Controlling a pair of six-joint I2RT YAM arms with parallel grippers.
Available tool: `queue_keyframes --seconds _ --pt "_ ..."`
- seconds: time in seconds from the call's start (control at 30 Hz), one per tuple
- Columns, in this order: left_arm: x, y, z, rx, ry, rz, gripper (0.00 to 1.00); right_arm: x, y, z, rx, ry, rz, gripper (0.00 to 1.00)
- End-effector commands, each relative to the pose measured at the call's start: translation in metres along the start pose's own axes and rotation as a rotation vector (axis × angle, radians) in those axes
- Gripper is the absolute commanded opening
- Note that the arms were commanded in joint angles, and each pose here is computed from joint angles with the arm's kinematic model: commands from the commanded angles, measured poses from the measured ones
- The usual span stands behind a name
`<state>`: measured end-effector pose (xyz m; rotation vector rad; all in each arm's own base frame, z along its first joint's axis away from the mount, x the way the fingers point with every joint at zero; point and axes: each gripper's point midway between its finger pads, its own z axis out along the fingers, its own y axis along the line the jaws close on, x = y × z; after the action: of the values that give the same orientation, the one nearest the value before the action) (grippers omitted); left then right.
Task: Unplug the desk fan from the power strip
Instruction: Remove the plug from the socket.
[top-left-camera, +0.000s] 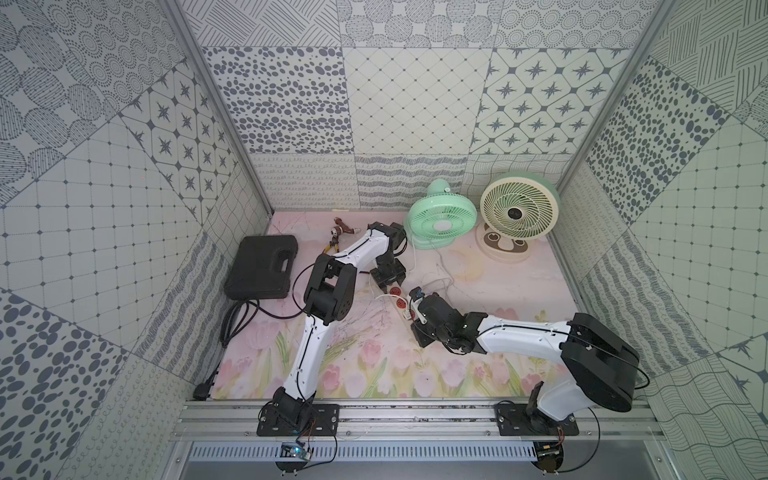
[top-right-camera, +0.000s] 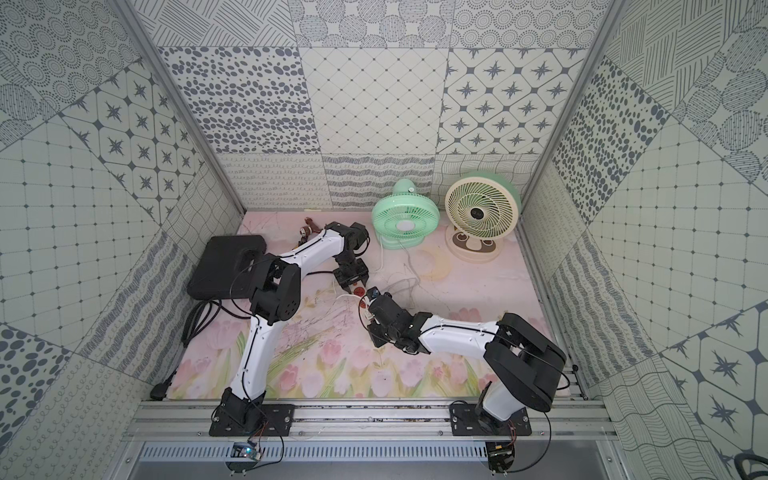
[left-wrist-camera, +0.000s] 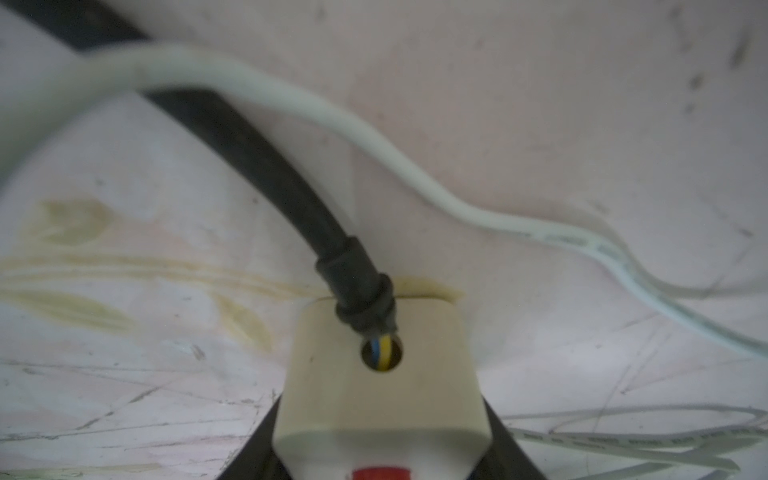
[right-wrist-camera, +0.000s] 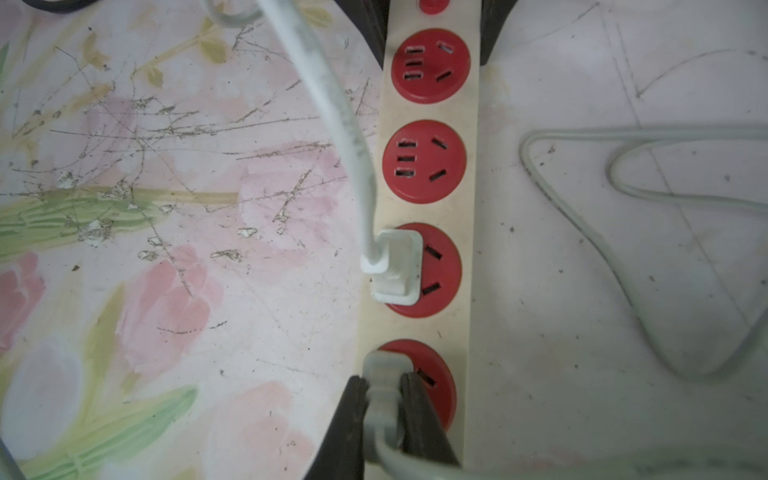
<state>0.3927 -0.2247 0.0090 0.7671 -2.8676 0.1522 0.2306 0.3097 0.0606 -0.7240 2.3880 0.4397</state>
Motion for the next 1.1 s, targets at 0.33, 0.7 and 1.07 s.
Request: queue_keyframes --seconds 0.33,0.7,1.07 --pt "0.003 0.036 0.033 -0.169 0.04 -0.055 0.0 -0.009 0.028 0.001 0.125 -0.075 -0.277 0.0" --pt "0.004 0.037 0.035 -0.172 0.045 -0.056 0.0 -0.012 0.029 0.001 0.108 -0.082 -0.223 0.0" --pt "0.003 0.037 0.033 -0.174 0.039 -0.049 0.0 -0.02 0.003 -0.01 -0.053 -0.111 0.088 0.0"
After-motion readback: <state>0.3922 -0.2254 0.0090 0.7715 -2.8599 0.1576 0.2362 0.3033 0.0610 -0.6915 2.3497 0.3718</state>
